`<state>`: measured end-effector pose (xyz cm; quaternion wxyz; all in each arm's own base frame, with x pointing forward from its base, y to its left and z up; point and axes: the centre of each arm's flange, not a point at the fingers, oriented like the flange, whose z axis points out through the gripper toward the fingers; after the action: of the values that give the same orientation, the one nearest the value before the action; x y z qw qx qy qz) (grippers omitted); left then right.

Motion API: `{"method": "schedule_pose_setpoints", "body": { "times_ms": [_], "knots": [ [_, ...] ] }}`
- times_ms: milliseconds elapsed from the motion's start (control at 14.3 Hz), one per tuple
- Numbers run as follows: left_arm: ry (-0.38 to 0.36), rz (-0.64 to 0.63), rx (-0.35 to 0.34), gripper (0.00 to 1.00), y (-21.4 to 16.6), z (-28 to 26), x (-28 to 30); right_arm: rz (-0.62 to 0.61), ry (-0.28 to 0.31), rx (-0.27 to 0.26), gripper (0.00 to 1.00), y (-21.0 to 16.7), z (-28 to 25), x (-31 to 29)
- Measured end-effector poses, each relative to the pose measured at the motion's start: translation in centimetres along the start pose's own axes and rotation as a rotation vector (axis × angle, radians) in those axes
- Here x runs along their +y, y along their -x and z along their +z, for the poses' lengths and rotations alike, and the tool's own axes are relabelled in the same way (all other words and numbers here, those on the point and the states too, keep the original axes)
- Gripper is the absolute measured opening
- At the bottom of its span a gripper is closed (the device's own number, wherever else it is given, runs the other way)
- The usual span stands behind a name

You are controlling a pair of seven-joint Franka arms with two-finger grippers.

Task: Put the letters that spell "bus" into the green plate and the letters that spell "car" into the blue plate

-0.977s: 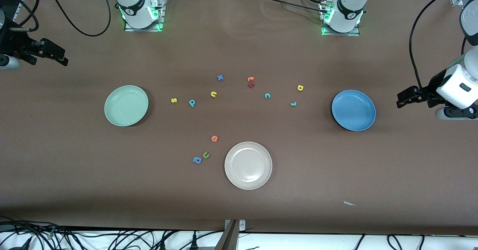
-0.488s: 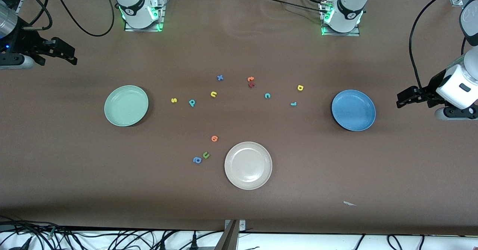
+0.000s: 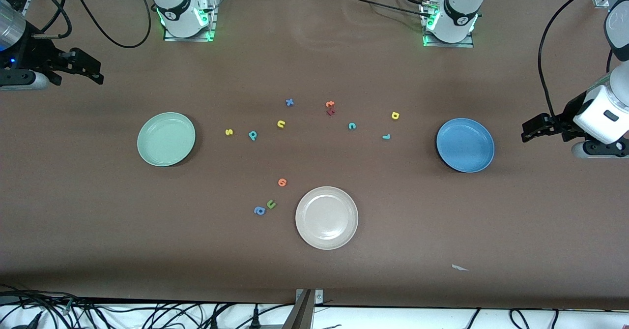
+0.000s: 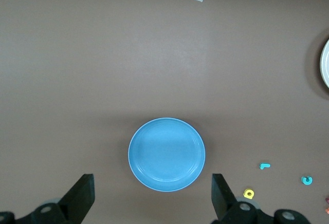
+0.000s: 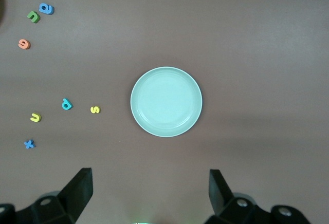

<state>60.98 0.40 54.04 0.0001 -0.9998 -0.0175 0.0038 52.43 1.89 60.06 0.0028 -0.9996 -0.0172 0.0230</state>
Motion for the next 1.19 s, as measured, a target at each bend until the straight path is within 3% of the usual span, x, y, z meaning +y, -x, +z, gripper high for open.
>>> {"method": "schedule_pose_setpoints", "body": {
  "times_ms": [349, 1186],
  "knots": [
    [-0.001, 0.001, -0.032, 1.00, 0.3, 0.4, 0.1, -0.016, 0.002, -0.016, 1.00, 0.2, 0.1, -1.0],
    [-0.001, 0.001, -0.035, 1.00, 0.3, 0.4, 0.1, -0.021, 0.003, -0.019, 1.00, 0.2, 0.1, -1.2]
  ]
}}
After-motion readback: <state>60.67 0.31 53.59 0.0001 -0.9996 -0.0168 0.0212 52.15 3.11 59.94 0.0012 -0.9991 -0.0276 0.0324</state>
